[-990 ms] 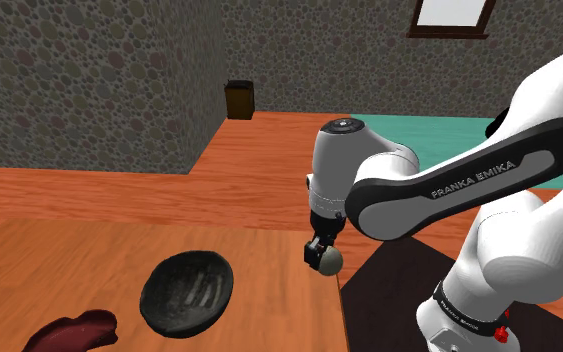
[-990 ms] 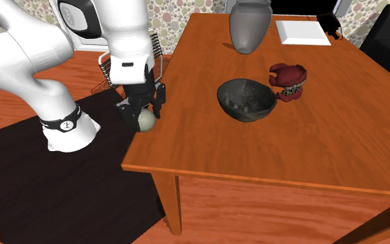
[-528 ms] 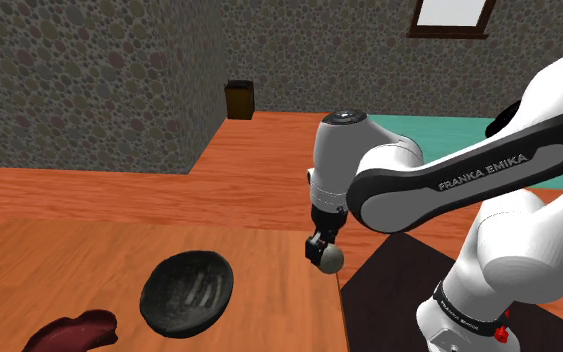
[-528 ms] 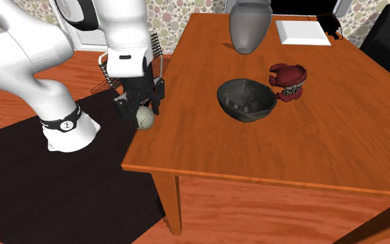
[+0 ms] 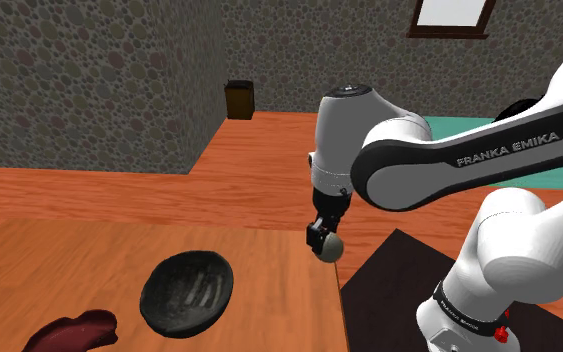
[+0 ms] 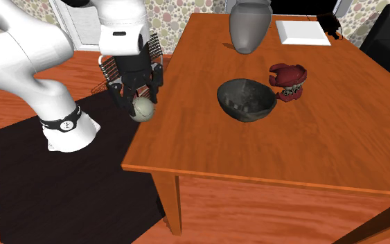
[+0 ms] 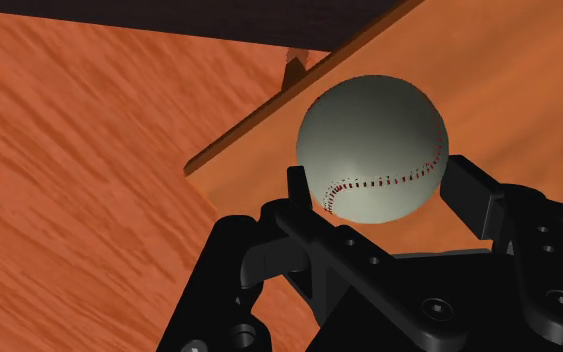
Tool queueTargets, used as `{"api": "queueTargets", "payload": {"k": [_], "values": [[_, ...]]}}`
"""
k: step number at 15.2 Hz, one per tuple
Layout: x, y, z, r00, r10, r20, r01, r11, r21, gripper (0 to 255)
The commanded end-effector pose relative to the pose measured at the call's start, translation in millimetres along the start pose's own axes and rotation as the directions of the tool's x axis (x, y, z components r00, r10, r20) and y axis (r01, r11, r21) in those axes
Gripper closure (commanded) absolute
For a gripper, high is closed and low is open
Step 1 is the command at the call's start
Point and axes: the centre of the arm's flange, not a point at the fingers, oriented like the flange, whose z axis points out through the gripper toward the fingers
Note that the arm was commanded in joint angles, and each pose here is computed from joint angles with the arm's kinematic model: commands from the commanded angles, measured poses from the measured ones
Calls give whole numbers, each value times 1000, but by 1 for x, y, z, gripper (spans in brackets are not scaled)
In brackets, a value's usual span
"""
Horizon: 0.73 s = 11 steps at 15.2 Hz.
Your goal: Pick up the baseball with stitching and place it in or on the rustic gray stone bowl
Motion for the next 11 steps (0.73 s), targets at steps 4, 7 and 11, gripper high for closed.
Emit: {"api": "queueTargets", "payload": {"k": [4,7,11], "values": [[0,1,-27,1000,0,1,0,1000,0,255],[1,1,-43,1000,0,1,0,1000,0,255],[1,2,-64,1000,0,1,0,1000,0,255]]}}
